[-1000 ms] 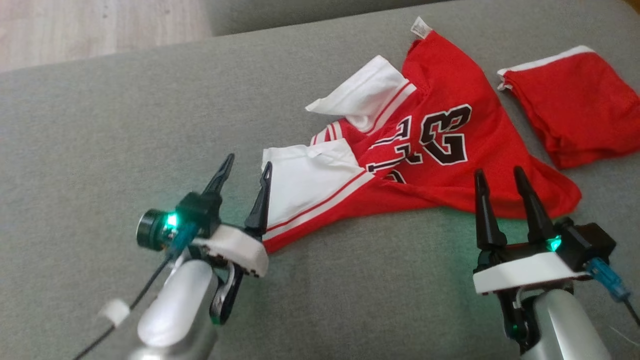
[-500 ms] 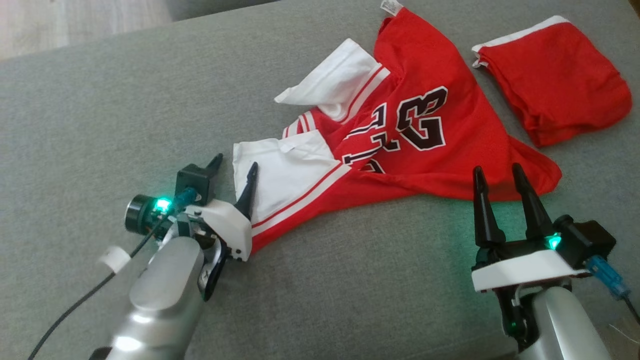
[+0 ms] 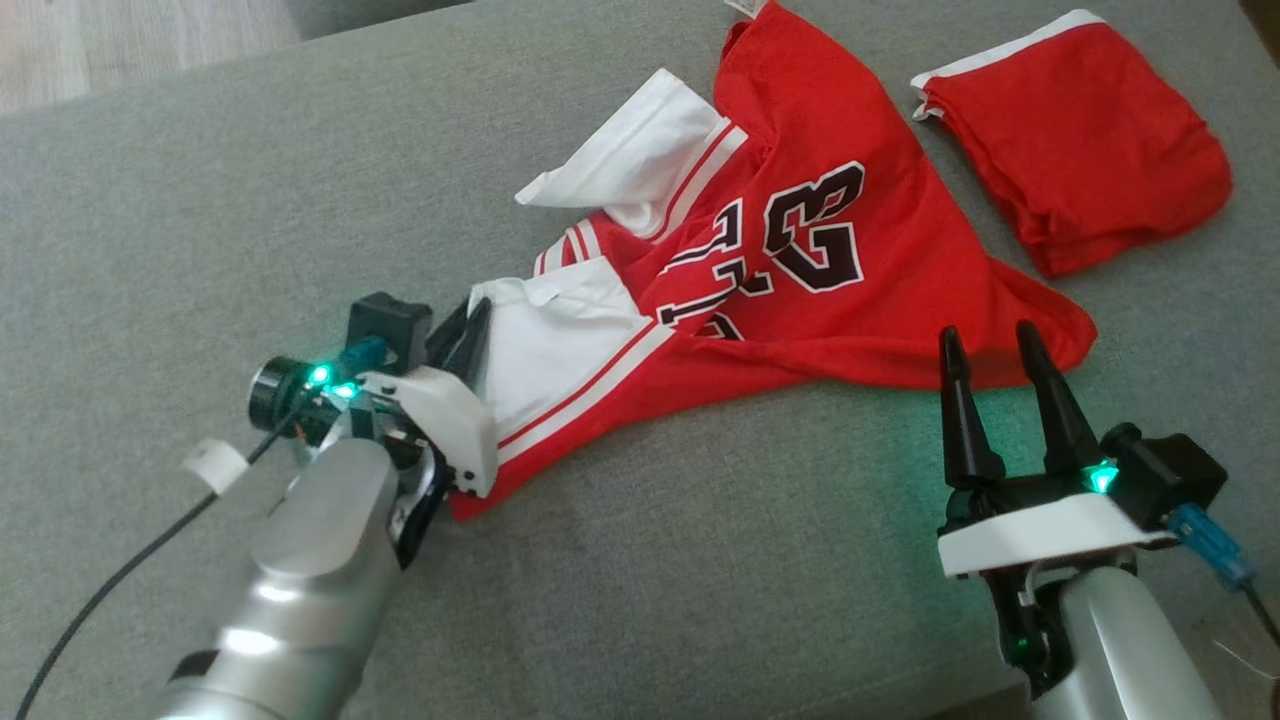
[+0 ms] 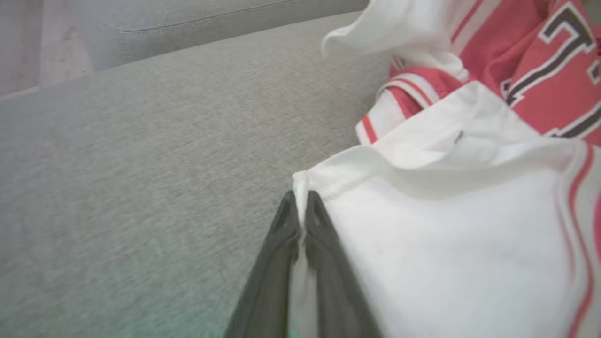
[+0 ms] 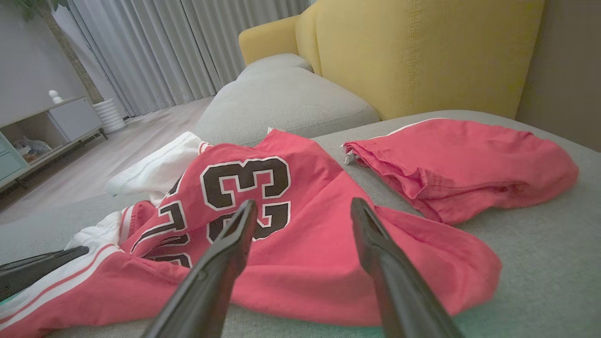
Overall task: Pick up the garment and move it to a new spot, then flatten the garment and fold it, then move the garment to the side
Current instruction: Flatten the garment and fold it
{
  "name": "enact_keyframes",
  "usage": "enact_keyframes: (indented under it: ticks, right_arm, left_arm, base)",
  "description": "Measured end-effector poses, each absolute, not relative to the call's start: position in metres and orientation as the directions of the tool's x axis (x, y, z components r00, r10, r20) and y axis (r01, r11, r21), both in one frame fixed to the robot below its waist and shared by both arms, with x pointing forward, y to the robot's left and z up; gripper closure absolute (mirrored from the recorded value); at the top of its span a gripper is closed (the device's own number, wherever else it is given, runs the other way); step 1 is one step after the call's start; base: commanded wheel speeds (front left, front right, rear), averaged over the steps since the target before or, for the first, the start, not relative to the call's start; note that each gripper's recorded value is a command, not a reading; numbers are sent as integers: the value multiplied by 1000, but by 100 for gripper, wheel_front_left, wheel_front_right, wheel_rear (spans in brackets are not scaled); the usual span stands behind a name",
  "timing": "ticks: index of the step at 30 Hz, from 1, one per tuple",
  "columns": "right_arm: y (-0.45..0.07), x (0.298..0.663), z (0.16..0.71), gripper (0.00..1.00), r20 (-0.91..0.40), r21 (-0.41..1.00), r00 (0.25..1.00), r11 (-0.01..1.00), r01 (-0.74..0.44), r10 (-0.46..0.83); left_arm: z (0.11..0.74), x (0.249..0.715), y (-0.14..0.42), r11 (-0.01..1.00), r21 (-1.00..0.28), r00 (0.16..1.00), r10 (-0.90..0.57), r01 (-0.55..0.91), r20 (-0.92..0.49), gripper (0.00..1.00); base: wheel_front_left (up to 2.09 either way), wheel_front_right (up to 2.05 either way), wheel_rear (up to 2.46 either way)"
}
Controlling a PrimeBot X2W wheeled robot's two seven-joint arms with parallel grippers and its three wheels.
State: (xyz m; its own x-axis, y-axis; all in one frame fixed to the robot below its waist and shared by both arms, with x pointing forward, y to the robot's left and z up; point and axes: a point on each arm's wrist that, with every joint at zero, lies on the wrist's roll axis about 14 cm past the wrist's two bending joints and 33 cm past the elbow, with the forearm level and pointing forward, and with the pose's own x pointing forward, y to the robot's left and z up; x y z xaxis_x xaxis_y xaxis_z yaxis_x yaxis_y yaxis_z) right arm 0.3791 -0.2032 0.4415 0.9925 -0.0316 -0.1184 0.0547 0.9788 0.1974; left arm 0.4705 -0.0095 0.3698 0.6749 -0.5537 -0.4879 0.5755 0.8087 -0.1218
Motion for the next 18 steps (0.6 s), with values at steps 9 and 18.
enact_keyframes:
  ticks: [9,18]
  right_arm:
    - [-207,378,445,0,-109,202,993,977,67,-45]
    - [-196,386,455,0,-74,210,997,977,25,-9]
  left_arm:
    - [404,485,-6,815,-96,756,-568,571,-324,100]
    - [565,538,17,857,52,844,-514,513,154,100]
  base:
    - [0,0,0]
    - [0,0,0]
